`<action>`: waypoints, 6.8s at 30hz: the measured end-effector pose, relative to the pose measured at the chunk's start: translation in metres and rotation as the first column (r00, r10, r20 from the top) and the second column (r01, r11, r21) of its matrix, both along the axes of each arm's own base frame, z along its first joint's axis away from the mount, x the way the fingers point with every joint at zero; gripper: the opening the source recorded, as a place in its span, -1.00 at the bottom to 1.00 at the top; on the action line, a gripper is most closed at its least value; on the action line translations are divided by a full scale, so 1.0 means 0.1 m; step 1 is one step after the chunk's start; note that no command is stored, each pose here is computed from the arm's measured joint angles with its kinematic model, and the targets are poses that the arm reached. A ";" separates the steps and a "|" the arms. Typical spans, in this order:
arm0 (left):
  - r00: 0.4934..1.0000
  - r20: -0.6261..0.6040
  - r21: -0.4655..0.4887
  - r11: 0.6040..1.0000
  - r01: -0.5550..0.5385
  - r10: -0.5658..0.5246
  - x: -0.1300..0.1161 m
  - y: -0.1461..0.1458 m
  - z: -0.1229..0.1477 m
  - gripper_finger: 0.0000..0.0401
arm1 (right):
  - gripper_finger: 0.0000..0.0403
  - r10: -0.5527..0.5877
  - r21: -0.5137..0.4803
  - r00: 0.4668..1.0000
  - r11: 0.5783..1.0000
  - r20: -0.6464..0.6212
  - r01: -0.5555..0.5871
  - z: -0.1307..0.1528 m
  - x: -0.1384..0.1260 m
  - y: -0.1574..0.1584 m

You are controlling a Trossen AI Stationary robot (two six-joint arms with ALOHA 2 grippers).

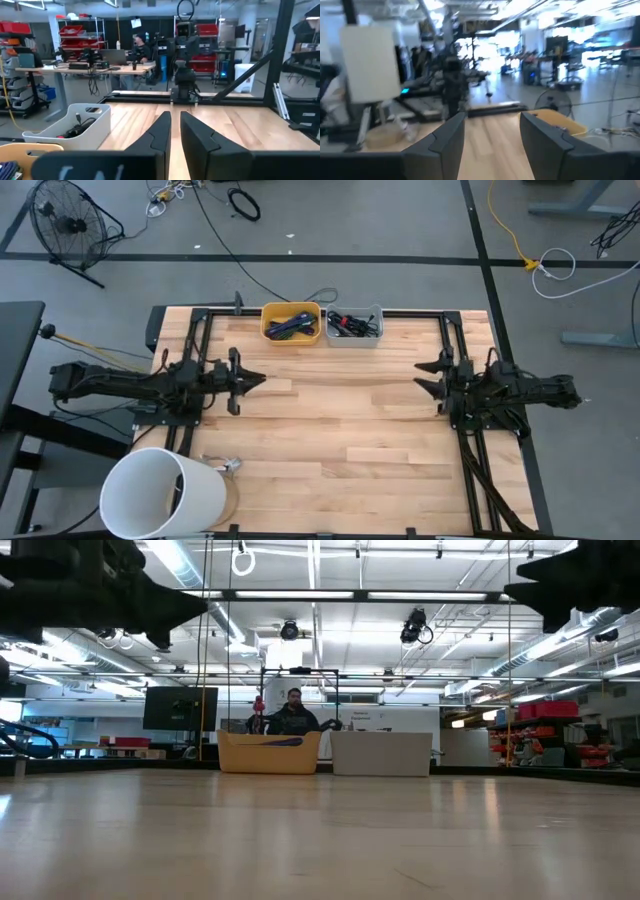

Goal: Pick & Place USB Port
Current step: Return To Home Position

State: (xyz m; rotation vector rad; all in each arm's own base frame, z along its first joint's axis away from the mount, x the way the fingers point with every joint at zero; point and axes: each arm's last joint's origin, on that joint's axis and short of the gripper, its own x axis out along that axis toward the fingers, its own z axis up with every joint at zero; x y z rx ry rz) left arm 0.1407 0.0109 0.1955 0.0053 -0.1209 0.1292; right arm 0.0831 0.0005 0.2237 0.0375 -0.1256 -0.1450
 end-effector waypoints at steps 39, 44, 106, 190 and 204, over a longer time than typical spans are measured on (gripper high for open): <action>0.991 -0.087 0.034 0.994 0.104 -0.101 -0.17 -0.11 -0.24 -0.83 | -0.05 0.173 0.046 0.961 0.985 -0.213 -0.167 -0.63 0.21 0.07; 0.996 -0.070 0.011 0.998 0.063 -0.062 -0.26 -0.10 -0.22 -0.87 | -0.05 0.173 0.045 0.962 0.985 -0.213 -0.167 -0.63 0.21 0.07; 0.988 -0.131 0.017 0.996 0.089 -0.086 -0.39 -0.10 -0.30 -0.87 | -0.05 0.429 -0.093 0.895 0.893 -0.126 -0.441 -0.33 0.05 0.14; 0.985 -0.147 0.016 0.996 0.089 -0.086 -0.39 -0.10 -0.31 -0.87 | -0.05 0.305 -0.033 0.945 0.950 -0.116 -0.310 -0.54 0.15 0.10; 0.985 -0.146 0.016 0.996 0.089 -0.086 -0.39 -0.10 -0.31 -0.87 | -0.05 0.304 -0.033 0.946 0.950 -0.115 -0.310 -0.54 0.15 0.10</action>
